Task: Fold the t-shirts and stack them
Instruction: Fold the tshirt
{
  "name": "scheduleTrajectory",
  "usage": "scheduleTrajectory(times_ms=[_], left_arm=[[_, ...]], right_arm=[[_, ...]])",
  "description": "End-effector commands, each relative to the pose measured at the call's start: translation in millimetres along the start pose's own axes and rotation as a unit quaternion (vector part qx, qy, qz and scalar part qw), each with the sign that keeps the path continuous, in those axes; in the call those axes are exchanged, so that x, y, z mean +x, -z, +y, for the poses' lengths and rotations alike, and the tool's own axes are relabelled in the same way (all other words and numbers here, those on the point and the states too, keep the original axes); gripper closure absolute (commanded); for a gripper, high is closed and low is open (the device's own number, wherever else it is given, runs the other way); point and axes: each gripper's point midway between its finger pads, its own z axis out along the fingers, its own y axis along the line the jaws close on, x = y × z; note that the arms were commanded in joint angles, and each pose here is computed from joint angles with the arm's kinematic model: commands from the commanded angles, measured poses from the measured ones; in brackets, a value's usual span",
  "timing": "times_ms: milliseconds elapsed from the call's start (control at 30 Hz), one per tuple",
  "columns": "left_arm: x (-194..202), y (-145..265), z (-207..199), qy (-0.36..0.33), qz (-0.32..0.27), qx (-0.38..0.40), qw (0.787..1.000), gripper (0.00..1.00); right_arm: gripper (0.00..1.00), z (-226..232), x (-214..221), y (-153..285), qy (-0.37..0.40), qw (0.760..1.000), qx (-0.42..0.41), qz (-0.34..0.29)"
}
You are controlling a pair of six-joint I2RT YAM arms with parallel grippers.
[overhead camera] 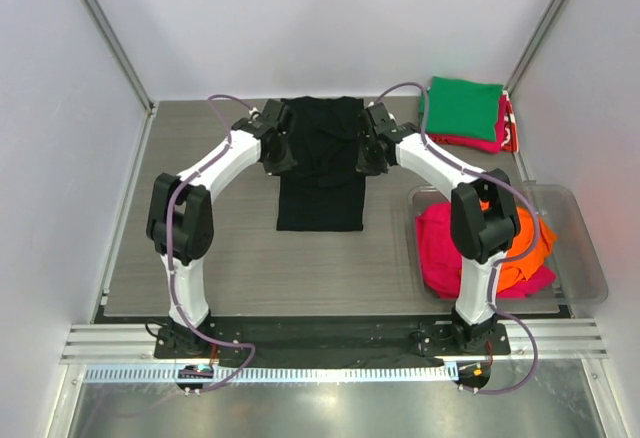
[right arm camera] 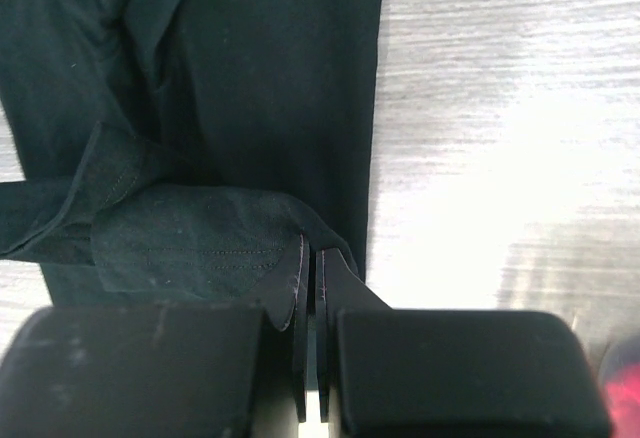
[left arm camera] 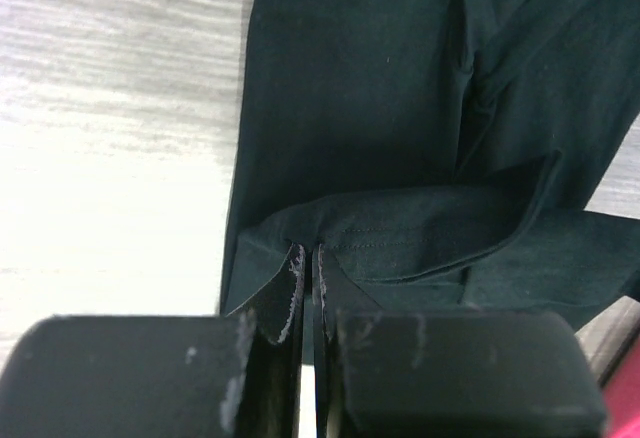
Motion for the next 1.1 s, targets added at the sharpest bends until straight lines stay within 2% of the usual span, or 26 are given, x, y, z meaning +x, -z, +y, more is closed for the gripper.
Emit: scheduleTrajectory(times_ms=[0, 600, 667, 700, 733, 800, 833, 867, 900, 967, 1067], left_arm=[[-20, 1, -7, -0.005, -0.017, 0.016, 1.000, 1.00], [-22, -34, 14, 0.004, 0.004, -0.019, 1.000, 1.00], [-24, -41, 16, 0.006, 0.008, -0.024, 1.000, 0.98], [-25, -43, 17, 0.006, 0.013, -0.022, 1.000, 0.96], [-28, -44, 16, 0.006, 0.014, -0.019, 1.000, 0.92], [-38, -43, 11, 0.002, 0.020, -0.008, 1.000, 0.76], [-44, -40, 10, 0.000, 0.018, -0.007, 1.000, 0.69], [-59, -32, 4, -0.001, 0.003, 0.002, 1.000, 0.54], [-61, -25, 4, -0.005, 0.006, 0.003, 1.000, 0.49], [-76, -9, -2, -0.009, -0.015, 0.014, 1.000, 0.40], [-80, 14, 1, -0.011, -0.027, 0.012, 0.999, 0.37]], right_arm=[[0.99, 10, -21, -1, 0.006, 1.000, -0.022, -0.020], [0.99, 13, -28, -42, 0.004, 0.999, -0.042, 0.011], [0.91, 15, -32, -45, 0.006, 0.999, -0.047, 0.013], [0.74, 15, -36, -46, 0.005, 0.999, -0.047, 0.012], [0.63, 19, -47, -43, 0.004, 0.999, -0.054, 0.002], [0.44, 16, -55, -41, -0.002, 0.999, -0.049, 0.003], [0.41, 23, -71, -32, -0.001, 0.998, -0.056, -0.015], [0.39, 22, -74, -27, 0.000, 0.999, -0.053, -0.013], [0.37, 25, -81, -20, 0.000, 0.998, -0.055, -0.021], [0.37, 33, -90, -3, -0.004, 0.997, -0.070, -0.031], [0.37, 42, -87, 18, -0.003, 0.996, -0.084, -0.037]])
